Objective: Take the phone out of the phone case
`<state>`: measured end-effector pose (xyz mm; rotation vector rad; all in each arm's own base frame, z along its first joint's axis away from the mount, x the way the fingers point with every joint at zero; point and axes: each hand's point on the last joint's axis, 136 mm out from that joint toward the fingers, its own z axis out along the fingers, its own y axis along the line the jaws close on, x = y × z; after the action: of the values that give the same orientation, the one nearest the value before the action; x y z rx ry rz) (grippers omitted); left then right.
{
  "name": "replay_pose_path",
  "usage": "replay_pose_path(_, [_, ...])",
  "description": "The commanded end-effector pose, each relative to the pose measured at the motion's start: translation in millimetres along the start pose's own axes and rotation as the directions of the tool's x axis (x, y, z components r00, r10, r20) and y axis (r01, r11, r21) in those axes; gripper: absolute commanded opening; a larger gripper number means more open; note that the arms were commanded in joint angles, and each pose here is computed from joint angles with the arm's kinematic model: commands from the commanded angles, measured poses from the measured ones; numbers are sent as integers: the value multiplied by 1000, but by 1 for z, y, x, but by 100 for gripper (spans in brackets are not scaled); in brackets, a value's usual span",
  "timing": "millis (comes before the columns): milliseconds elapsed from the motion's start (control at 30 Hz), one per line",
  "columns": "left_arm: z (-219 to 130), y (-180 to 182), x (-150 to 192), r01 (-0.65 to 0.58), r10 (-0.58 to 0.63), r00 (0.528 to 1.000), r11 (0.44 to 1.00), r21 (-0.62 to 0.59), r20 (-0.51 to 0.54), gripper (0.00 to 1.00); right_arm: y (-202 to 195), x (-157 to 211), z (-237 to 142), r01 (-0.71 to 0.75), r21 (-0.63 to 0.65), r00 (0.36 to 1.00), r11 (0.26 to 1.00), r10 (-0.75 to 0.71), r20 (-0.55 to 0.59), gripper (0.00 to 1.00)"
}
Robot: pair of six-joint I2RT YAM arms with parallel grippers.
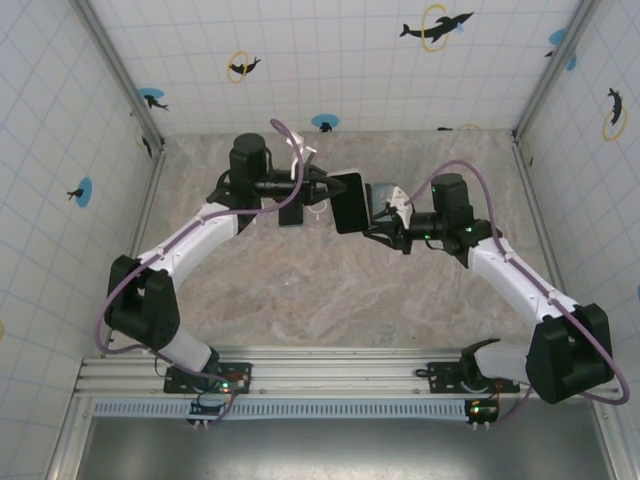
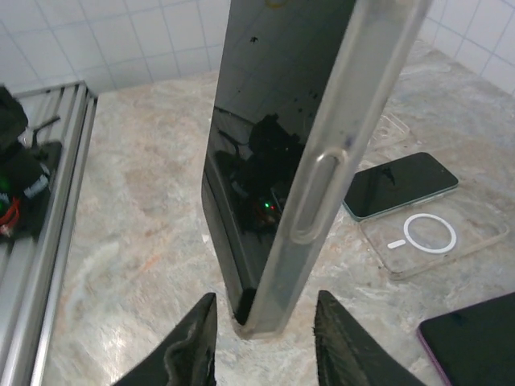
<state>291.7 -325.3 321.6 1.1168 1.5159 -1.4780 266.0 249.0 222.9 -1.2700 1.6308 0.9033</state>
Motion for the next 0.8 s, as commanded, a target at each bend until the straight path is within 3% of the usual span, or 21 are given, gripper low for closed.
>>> replay_pose_path(0, [-7, -15, -9, -85, 85, 996, 996, 16, 15, 11, 4, -9, 2, 55, -43, 998, 998, -55, -14, 29])
replay_pose_path(533, [-8, -20, -7, -71, 71, 997, 997, 26, 9, 10, 10, 0, 12, 57, -85, 998, 995, -60, -32, 29])
replay_pose_path(767, [-8, -19, -6, -60, 60, 998, 998, 30, 6, 10, 9, -4, 16, 55, -96, 998, 994, -57, -14, 25])
